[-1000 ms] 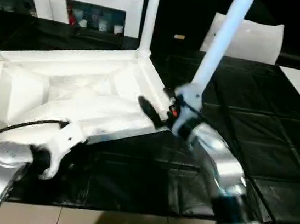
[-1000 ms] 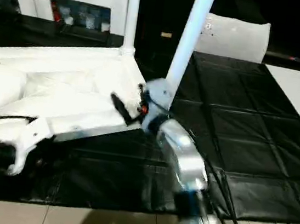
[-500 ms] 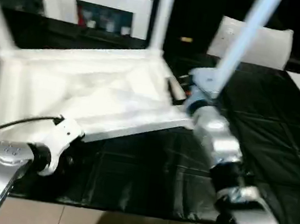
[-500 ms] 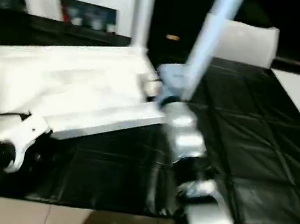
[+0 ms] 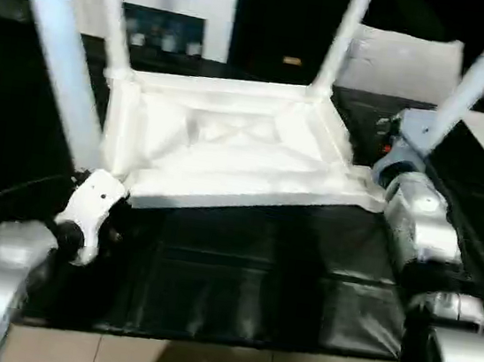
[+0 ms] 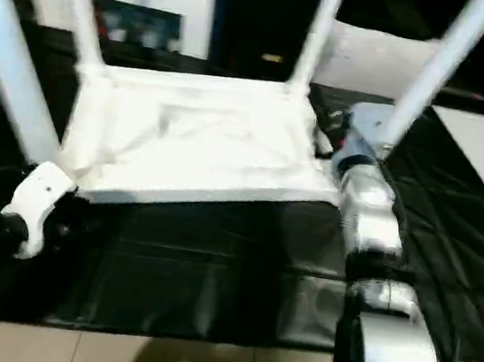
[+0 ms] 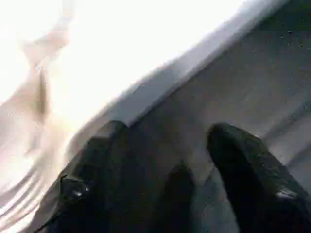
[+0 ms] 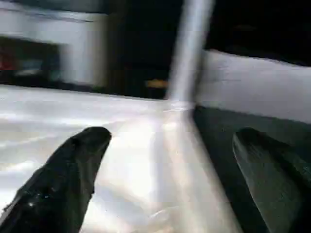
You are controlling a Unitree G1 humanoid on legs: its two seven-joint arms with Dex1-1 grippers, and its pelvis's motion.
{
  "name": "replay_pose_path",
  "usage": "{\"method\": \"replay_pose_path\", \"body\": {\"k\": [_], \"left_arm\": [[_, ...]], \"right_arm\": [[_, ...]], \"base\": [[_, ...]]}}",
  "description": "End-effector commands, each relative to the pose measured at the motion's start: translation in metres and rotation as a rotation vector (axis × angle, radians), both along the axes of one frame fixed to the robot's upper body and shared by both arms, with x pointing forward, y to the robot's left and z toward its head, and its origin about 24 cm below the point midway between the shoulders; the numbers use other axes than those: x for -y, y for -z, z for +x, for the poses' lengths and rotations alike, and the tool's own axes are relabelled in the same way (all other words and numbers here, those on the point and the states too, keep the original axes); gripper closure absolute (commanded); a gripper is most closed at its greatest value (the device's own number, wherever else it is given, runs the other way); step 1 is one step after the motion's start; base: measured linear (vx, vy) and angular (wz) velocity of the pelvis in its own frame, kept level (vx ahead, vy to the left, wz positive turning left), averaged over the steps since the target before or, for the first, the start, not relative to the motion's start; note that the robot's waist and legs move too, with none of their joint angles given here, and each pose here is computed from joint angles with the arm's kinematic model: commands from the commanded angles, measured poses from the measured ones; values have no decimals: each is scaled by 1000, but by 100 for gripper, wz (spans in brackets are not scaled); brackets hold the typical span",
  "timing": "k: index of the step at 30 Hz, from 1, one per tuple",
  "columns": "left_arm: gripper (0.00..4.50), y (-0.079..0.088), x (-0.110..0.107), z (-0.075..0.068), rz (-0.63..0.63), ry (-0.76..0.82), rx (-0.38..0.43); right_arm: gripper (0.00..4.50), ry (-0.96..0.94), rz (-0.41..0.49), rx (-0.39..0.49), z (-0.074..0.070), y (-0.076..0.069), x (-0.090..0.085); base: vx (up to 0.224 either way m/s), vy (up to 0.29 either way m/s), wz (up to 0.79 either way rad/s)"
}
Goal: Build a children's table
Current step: Rotate leg to tighten
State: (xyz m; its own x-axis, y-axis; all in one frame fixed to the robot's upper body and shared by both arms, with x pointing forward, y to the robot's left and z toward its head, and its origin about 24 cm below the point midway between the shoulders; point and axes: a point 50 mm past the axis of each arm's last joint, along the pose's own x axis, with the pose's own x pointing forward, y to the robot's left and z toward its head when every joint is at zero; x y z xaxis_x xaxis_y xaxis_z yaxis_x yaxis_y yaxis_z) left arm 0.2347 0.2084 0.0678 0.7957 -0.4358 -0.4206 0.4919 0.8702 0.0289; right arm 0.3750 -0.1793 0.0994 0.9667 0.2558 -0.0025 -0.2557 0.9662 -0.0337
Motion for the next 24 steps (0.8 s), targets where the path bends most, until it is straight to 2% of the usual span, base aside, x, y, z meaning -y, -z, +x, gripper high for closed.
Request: {"method": "replay_pose_path", "body": {"k": [1, 2, 4, 5, 6, 10, 12, 13, 16, 18, 24], "left_arm": [[113, -5, -2, -3, -48, -49, 49], [100, -5, -1, -6, -75, -73, 56], [81, 1, -1, -18, -85, -150, 105], [77, 1, -1, -18, -85, -150, 105], [68, 7, -4, -30, -78, -237, 148], [42, 8, -8, -35, -76, -339, 197], [35, 4, -11, -34, -96, -405, 253], [11, 3, -13, -33, -106, -428, 279], [0, -1, -21, -28, -100, -482, 338], [0, -2, -23, -26, -103, -489, 355], [0, -19, -33, -5, -105, -471, 447]], "right_arm": [[0, -84, 5, 11, -4, -2, -9], [0, -102, 3, 10, -7, 0, -11], [0, -198, 17, -24, -21, 11, -19], [0, -198, 17, -24, -21, 11, -19], [0, -263, 25, -57, -36, 22, -25], [0, -290, 4, -102, -50, 34, -26], [0, -279, -30, -140, -55, 42, -24], [0, -285, -48, -169, -60, 47, -25], [0, -315, -65, -233, -74, 58, -27], [0, -320, -70, -242, -77, 60, -28], [0, -285, -108, -316, -86, 70, -27]], "base": [[0, 0, 0], [0, 0, 0], [0, 0, 0], [0, 0, 0], [0, 0, 0], [0, 0, 0], [0, 0, 0], [0, 0, 0], [0, 0, 0], [0, 0, 0], [0, 0, 0]]}}
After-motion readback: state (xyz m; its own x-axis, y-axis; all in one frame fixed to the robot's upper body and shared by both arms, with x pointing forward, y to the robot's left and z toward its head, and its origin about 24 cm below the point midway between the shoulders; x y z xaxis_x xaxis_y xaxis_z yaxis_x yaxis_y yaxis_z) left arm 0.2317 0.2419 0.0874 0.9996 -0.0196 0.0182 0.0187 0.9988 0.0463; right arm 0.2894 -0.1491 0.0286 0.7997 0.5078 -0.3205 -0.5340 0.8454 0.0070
